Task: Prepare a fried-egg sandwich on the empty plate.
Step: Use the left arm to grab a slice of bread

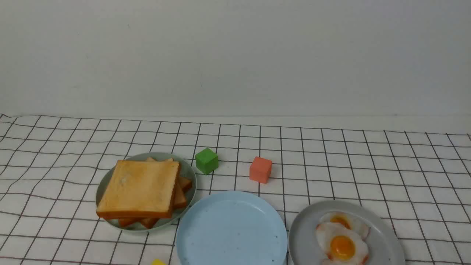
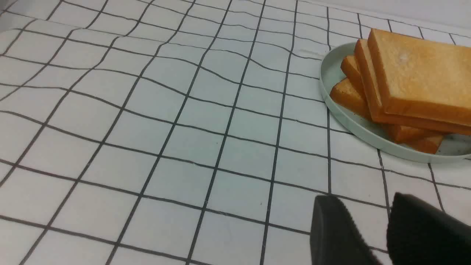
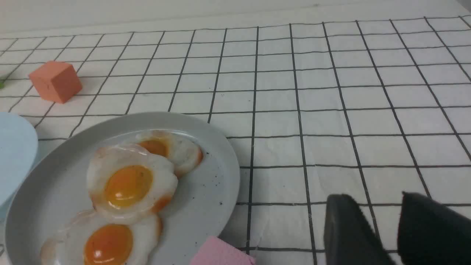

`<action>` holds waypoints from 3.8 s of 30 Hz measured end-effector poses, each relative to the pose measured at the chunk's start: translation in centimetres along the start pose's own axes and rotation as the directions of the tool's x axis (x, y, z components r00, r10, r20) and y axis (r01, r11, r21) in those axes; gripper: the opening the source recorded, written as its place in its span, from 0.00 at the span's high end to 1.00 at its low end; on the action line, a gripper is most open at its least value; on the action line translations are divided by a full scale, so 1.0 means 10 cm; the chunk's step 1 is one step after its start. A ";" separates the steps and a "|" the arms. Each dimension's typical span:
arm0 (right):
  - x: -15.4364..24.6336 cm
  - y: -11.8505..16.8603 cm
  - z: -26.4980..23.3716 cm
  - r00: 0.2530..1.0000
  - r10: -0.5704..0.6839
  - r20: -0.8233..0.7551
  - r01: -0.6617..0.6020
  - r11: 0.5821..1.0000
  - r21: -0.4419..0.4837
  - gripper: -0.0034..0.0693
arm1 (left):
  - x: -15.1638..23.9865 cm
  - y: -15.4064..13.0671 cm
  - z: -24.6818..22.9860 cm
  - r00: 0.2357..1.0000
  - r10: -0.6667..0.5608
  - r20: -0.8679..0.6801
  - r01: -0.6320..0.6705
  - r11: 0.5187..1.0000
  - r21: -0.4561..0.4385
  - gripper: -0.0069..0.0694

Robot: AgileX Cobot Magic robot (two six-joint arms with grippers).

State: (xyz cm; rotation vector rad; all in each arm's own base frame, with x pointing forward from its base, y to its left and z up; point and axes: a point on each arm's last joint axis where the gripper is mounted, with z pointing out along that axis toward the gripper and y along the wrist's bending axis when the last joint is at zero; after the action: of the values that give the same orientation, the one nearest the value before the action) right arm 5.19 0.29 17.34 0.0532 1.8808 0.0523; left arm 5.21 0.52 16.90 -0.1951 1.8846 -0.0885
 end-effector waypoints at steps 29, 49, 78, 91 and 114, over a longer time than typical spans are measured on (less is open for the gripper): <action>0.00 0.00 0.00 1.000 0.000 0.000 0.000 1.000 0.000 0.62 | -0.01 0.00 0.00 1.000 0.000 0.010 0.000 1.000 0.004 0.60; -0.28 -0.04 -0.04 0.942 0.001 0.336 -0.014 0.999 0.036 0.62 | -0.34 -0.15 -0.08 0.928 -0.023 0.372 -0.038 0.987 0.157 0.60; -2.58 0.18 -0.59 0.912 0.295 0.284 -0.268 0.954 -0.131 0.62 | -2.56 -0.51 -0.51 0.916 -0.385 0.107 0.372 0.920 0.127 0.60; -1.86 0.36 -0.02 0.958 0.209 -0.197 -0.247 0.950 -0.192 0.62 | -2.01 -0.59 0.74 0.848 -0.377 -0.372 0.363 0.925 -0.110 0.60; -1.63 0.63 -0.15 0.924 -0.070 -0.375 -0.114 0.887 -0.447 0.62 | -1.44 -0.14 2.26 0.611 -0.045 -0.790 0.316 0.929 0.191 0.51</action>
State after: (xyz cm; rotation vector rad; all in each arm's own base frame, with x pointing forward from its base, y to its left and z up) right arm 8.78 5.53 33.66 -0.2846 2.2102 0.5654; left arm 31.12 2.57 23.39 -0.1358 2.6837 -0.7255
